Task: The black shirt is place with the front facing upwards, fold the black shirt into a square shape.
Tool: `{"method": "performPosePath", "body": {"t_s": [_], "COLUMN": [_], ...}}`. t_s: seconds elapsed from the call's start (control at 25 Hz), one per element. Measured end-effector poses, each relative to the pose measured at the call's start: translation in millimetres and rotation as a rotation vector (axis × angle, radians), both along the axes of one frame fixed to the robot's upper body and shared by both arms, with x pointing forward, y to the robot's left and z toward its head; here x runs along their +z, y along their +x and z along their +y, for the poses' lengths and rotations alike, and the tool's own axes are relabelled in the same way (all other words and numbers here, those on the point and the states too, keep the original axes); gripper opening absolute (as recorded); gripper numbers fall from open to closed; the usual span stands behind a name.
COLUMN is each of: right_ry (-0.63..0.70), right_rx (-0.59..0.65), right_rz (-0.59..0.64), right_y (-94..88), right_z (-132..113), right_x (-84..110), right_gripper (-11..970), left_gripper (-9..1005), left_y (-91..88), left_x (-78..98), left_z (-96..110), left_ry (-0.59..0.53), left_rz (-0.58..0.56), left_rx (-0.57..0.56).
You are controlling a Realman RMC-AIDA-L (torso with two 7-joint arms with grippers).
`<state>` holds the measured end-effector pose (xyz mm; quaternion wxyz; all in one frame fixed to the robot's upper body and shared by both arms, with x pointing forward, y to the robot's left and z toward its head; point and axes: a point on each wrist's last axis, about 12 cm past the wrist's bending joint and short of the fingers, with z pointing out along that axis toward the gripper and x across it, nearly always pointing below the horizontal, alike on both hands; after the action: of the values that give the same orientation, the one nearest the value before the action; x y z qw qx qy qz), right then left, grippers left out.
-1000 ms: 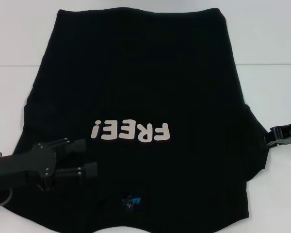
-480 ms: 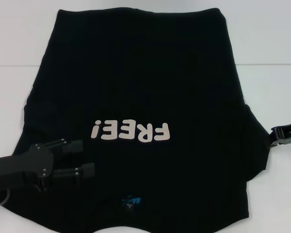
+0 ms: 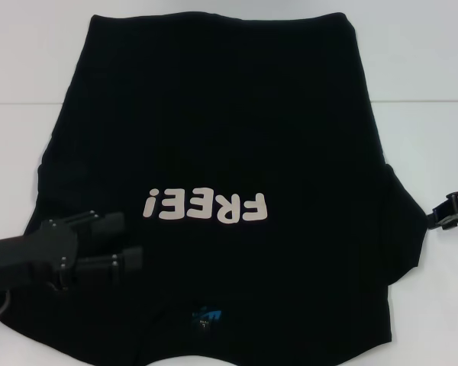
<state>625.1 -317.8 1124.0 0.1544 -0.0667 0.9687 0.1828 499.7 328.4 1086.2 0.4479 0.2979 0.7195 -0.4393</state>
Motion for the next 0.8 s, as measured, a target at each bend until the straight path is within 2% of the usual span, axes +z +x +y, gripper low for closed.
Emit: {"method": "performPosePath", "body": {"t_s": [0.28, 0.48, 0.8], "right_ry": [0.005, 0.017, 0.031], "right_rx": [0.017, 0.022, 0.038], "right_rz": [0.014, 0.021, 0.046], "right_y": [-1.6, -1.7, -3.8], "right_z": [9, 16, 25], "right_x": [-5.9, -7.1, -13.8], "right_gripper": [335, 596, 641], "left_gripper": [887, 887, 888], "left_y": [0.2, -1.4, -2.0], "left_x": [0.9, 0.1, -0.4], "left_z": [2, 4, 5], "left_ry": [-0.002, -0.005, -0.005], "left_rz": [-0.002, 0.0, 0.001], "left_rx": [0.007, 0.021, 0.025]}}
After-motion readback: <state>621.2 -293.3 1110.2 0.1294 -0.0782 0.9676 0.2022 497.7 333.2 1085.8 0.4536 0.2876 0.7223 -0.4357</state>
